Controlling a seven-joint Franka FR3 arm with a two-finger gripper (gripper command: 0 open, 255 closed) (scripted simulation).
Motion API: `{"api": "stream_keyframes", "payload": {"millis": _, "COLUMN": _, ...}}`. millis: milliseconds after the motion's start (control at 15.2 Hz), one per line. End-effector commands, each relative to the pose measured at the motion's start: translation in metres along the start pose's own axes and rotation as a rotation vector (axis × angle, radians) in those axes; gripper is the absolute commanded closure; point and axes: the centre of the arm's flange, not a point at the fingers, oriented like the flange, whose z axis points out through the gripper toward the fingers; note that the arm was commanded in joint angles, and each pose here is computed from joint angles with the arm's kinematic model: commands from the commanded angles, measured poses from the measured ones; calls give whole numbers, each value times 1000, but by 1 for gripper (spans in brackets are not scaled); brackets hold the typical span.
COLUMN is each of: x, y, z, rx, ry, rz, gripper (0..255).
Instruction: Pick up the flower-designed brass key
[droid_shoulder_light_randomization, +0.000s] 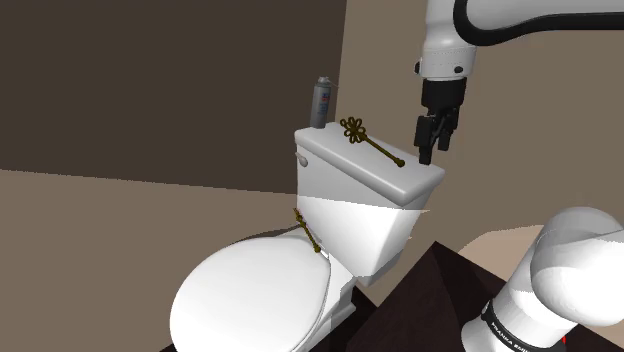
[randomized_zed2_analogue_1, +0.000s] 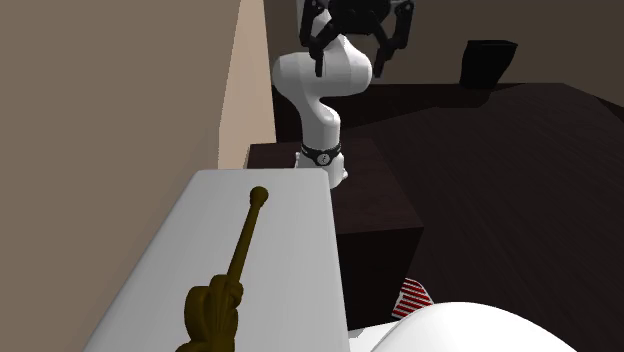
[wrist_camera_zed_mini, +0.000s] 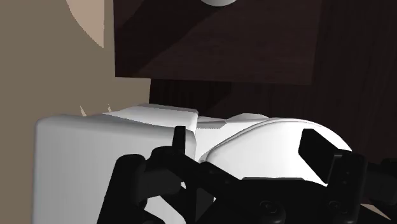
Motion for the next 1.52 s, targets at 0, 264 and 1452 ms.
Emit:
{"api": "stream_keyframes", "payload": {"millis": 0, "x": 0, "y": 0, "z": 0, "rx": 0, "ry": 0, "rz": 0, "gripper": 0}}
{"api": "stream_keyframes", "payload": {"millis": 264, "x": 36, "y": 28, "z": 9, "rx": 18, "ry": 60, "rz": 15, "gripper": 0}}
{"api": "stream_keyframes", "payload": {"millis": 1452, "x": 198, "y": 159, "z": 31, "rx": 102, "ry": 333, "rz": 83, "gripper": 0}}
